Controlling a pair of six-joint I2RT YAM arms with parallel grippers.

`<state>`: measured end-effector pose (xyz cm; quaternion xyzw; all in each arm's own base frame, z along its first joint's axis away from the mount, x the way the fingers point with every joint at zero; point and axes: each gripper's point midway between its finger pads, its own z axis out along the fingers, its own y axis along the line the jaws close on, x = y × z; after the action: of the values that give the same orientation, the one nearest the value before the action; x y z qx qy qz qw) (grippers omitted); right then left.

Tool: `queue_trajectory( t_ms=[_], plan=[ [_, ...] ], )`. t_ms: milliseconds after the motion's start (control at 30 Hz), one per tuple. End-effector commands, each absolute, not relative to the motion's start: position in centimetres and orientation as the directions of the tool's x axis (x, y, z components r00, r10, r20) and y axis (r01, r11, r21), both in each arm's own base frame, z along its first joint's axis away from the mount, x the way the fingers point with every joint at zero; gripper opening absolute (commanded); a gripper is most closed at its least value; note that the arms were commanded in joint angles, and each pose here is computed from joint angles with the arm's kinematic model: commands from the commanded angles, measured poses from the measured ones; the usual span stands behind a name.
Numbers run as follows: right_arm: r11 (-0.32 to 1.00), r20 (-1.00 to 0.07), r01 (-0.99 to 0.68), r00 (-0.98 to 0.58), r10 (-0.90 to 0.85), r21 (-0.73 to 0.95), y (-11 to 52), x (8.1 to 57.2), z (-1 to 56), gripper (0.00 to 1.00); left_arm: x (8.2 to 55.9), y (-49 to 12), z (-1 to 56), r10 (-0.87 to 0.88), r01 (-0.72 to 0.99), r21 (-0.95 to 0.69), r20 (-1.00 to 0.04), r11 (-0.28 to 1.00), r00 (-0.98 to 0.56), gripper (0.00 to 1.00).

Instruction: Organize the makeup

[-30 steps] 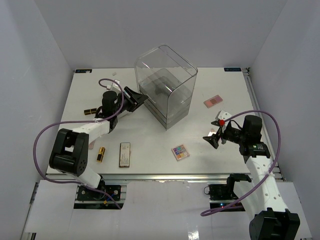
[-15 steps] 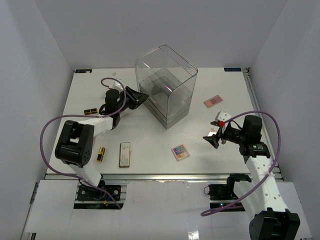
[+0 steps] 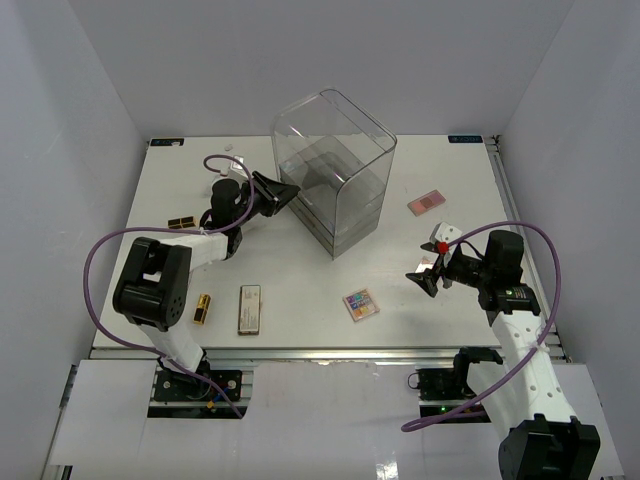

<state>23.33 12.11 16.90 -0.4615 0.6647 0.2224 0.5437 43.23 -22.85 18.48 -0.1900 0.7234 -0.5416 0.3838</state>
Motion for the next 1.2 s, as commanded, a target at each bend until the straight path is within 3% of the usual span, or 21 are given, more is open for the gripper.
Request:
queue_trajectory(
  t_ms=[0,600,967,1167],
  plan=[
    [0.457,-0.931,-0.865,0.031,-0.364,-0.208,12.4,23.2,16.9,0.83,42.9,-23.2,20.3,-0.691,0.201,-0.930,-0.364,0.309,-0.625,0.36],
    [0.458,-0.931,-0.865,0.027,-0.365,-0.205,12.3,23.2,16.8,0.83,43.9,-23.8,18.8,-0.687,0.160,-0.940,-0.330,0.301,-0.647,0.33],
    [0.457,-0.931,-0.866,0.024,-0.365,-0.202,12.4,23.1,16.6,0.83,43.5,-24.3,19.3,-0.674,0.180,-0.948,-0.313,0.262,-0.669,0.05],
    [0.429,-0.943,-0.887,0.020,-0.333,-0.171,13.0,22.6,16.8,0.83,42.4,-24.0,21.4,-0.670,0.232,-0.937,-0.350,0.263,-0.655,0.00]
  ],
)
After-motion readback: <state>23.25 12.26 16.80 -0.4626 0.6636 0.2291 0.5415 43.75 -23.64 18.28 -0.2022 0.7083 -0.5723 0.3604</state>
